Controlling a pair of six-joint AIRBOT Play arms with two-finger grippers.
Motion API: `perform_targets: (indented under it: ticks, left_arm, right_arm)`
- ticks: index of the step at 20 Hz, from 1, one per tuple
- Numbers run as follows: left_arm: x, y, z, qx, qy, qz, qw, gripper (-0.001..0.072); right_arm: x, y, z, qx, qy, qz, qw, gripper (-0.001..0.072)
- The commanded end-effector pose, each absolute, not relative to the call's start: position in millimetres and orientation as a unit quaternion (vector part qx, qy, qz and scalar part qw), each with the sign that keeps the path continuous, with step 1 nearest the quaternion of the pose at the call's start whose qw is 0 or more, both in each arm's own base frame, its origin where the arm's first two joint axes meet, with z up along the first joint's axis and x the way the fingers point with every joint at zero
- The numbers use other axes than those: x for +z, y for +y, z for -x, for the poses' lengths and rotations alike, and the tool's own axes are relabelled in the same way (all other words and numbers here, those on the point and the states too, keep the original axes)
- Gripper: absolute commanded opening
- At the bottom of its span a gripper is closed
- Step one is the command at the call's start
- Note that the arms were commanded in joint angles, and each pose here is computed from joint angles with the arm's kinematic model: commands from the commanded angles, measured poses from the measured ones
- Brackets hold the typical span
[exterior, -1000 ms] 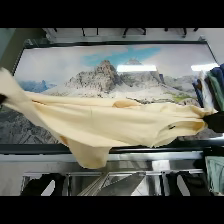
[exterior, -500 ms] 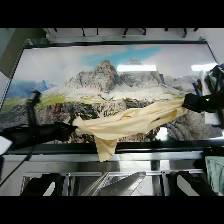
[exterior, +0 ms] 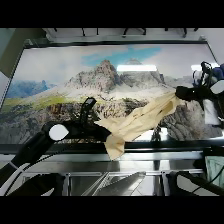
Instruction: Fold the shirts.
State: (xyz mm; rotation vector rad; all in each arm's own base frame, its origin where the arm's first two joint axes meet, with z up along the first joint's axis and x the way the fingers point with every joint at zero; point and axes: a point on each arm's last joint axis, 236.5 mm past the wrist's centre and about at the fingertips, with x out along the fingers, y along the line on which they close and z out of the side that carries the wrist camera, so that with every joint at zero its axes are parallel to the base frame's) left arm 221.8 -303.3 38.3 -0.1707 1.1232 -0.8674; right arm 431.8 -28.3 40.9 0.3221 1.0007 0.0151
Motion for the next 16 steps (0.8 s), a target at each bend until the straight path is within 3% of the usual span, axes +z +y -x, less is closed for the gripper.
perform_targets:
  ticks: [1, 5, 7, 11, 13, 16]
  left_arm:
    - [38, -332, -233, -0.403, 0.539, 0.08, 0.735, 0.0699]
    - [64, -298, -229, -0.419, 0.58, 0.033, 0.698, 0.0698]
    - [66, -252, -216, -0.383, 0.601, 0.017, 0.701, 0.0697]
    - [36, -212, -164, -0.303, 0.62, 0.184, 0.7, 0.0696]
    - [24, -227, -134, -0.32, 0.615, 0.27, 0.668, 0.0541]
    - [-19, -230, -120, -0.295, 0.619, 0.297, 0.665, 0.0532]
  right_arm:
    - [46, -31, -438, 0.01, 0.465, -0.144, 0.873, 0.0706]
    - [59, -21, -370, 0.027, 0.56, -0.16, 0.813, 0.0706]
    - [66, -11, -339, 0.039, 0.573, -0.172, 0.801, 0.0706]
    - [71, 18, -309, 0.064, 0.531, -0.203, 0.82, 0.0706]
    - [66, 30, -299, 0.076, 0.528, -0.221, 0.817, 0.0706]
    - [68, 50, -298, 0.109, 0.521, -0.257, 0.806, 0.0705]
